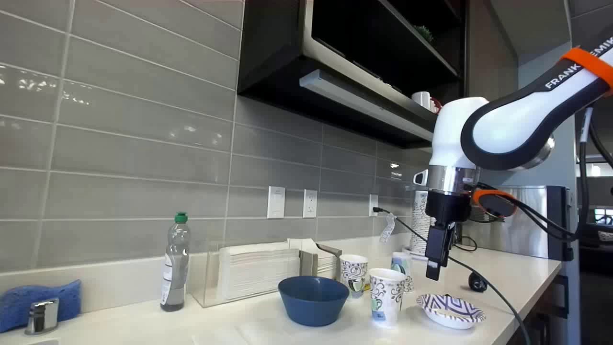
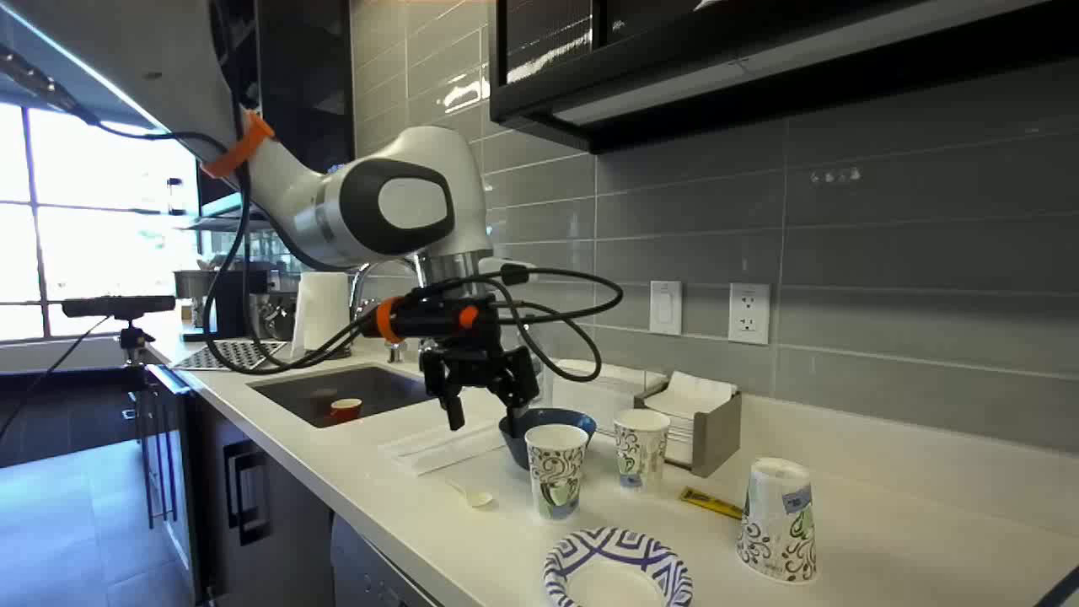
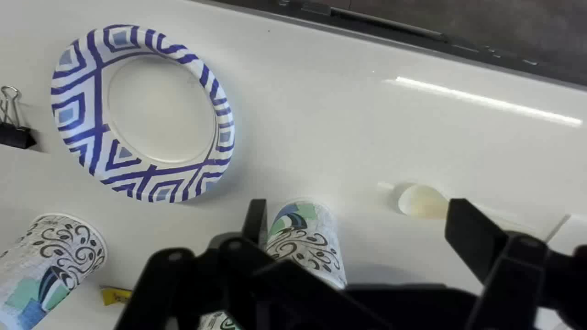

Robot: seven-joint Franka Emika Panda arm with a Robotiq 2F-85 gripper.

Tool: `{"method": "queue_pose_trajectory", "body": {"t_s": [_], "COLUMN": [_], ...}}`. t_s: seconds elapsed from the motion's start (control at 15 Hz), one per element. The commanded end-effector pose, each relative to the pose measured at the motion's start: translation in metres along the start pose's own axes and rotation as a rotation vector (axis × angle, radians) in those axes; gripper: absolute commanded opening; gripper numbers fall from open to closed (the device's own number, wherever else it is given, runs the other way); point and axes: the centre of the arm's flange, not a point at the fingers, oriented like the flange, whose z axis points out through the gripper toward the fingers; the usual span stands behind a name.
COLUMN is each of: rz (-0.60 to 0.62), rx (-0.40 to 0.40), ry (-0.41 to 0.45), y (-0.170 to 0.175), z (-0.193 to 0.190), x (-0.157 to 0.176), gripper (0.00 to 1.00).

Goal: Stack the two cups on the left together then put them in the blue bowl.

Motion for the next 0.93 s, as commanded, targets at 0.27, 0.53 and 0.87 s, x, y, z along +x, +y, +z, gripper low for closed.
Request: {"method": "queue_pose_trajectory", "body": {"t_s": [0.27, 0.53, 0.87], "rz": [0.0, 0.028, 0.161], "rx": [0.0, -0.007, 0.023], "ry": [0.0, -0.003, -0.028], "y": [0.0, 0.002, 0.005], "z": [0.0, -0.007, -0.039], "x": [0.0, -0.002, -0.002], "gripper": [1.0, 1.0, 1.0]}}
